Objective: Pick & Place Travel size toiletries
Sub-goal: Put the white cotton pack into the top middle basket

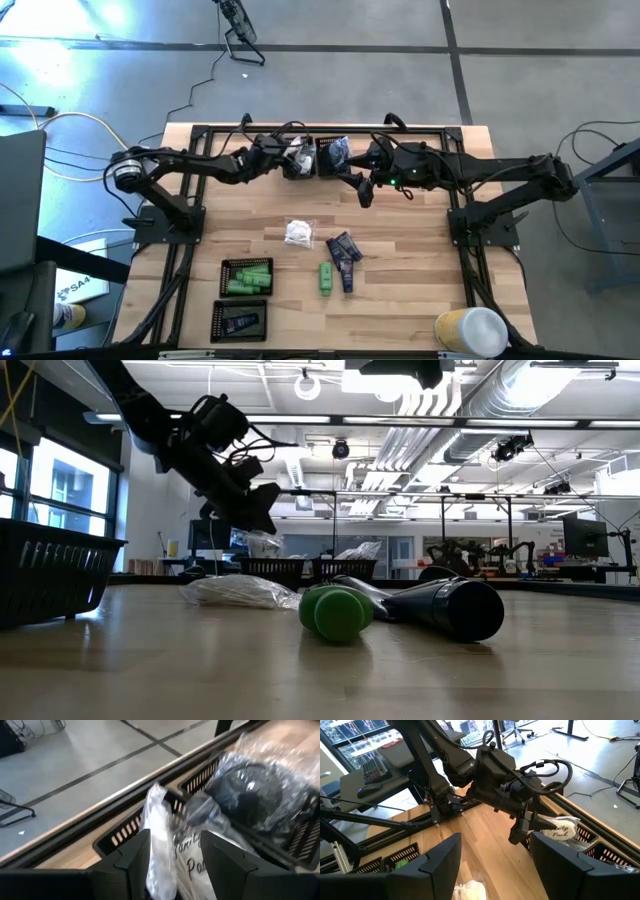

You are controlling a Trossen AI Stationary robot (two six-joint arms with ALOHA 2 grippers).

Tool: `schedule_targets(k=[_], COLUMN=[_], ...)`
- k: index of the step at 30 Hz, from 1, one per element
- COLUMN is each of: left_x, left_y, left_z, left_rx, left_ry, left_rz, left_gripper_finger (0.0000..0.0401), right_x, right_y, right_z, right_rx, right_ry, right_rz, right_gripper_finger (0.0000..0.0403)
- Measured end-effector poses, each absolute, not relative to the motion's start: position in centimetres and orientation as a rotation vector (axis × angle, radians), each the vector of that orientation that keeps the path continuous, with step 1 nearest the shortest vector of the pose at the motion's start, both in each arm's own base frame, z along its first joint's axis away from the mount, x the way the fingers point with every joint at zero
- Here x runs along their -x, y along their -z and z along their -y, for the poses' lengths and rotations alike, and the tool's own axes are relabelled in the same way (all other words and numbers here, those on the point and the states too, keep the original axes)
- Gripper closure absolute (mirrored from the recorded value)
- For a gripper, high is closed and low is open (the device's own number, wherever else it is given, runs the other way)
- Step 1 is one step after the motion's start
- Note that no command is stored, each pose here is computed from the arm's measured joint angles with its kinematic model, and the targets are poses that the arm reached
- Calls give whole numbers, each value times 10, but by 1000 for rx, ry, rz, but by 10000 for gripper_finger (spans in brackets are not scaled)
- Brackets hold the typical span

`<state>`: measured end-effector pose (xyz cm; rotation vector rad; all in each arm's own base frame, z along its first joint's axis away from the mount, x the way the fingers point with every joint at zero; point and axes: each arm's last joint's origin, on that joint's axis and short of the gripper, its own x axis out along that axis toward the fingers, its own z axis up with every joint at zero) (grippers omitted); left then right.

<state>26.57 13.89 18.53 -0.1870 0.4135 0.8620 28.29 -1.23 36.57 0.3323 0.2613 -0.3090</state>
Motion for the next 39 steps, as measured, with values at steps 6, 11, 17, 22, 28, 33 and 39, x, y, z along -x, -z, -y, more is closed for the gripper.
schedule_targets(k=[6,11,17,22,28,33,39], left_x=[-261,-254,-244,-237,-230,-229,-232], left_y=[-201,-222,-246,-262,-276,-280,-279], left_z=[-137,-133,-127,-120,-114,-110,-103], left_rx=[188,187,194,206,258,302,437], left_ry=[-856,-851,-788,-683,-604,-486,-367], left_rz=[-354,-279,-188,-124,-55,-44,-45], left_gripper_finger=[230,230,230,230,230,230,231], right_x=[-283,-283,-283,-283,-283,-283,-283], right_y=[-366,-366,-366,-366,-366,-366,-366], right_z=[12,12,12,12,12,12,11], right_rx=[-332,-327,-323,-323,-323,-324,-334], right_ry=[309,308,308,307,308,305,275], right_rz=[-261,-262,-263,-263,-263,-263,-268], right_gripper_finger=[176,176,176,176,176,176,176])
